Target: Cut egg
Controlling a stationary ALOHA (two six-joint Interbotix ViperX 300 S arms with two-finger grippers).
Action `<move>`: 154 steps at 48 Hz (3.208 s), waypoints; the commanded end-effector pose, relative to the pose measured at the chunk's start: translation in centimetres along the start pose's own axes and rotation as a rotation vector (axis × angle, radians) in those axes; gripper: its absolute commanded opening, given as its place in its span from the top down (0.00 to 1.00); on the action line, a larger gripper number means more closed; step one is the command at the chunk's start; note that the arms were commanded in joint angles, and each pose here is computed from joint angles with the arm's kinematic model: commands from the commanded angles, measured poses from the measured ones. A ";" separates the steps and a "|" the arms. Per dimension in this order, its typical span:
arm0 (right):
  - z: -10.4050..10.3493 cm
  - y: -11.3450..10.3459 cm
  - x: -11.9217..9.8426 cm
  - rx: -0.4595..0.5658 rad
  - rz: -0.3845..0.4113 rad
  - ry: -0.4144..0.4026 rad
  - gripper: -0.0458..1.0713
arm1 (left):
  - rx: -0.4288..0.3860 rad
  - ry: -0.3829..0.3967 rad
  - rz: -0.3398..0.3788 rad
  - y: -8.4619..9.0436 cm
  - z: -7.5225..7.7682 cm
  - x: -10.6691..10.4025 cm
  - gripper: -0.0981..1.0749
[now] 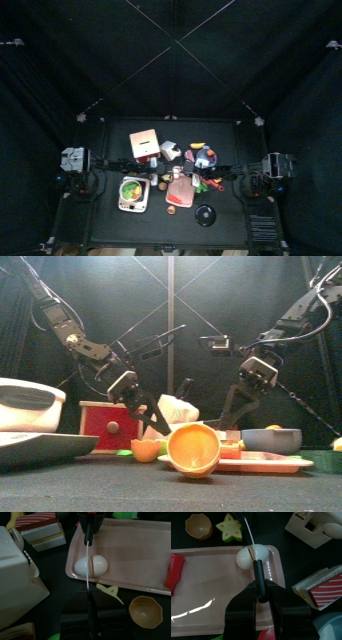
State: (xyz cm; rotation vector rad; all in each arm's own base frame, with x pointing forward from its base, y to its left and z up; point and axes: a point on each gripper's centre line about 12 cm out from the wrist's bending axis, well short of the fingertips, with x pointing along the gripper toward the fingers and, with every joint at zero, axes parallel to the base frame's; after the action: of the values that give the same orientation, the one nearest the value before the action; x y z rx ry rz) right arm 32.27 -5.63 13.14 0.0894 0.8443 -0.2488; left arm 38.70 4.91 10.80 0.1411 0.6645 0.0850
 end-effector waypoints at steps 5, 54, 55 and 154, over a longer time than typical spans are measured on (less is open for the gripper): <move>0.9 -0.5 -0.6 0.024 -0.010 -0.031 0.53 | 0.009 0.028 -0.019 0.0 1.0 -0.2 0.69; 1.2 -0.4 -1.1 0.056 -0.001 -0.046 0.53 | 0.074 -0.017 -0.018 0.6 3.2 -2.0 0.73; 1.2 -0.4 -1.2 0.056 0.000 -0.049 0.53 | 0.071 -0.024 -0.016 0.6 3.3 -2.0 0.73; 1.9 -0.3 -2.0 0.071 0.006 -0.080 0.53 | 0.011 -0.206 -0.002 -0.9 6.4 -2.5 0.73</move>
State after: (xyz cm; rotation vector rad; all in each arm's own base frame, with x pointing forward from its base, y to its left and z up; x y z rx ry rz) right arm 31.83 -5.63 14.20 0.1416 0.8125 -0.2736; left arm 40.26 3.80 14.86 0.1635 0.5465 0.0653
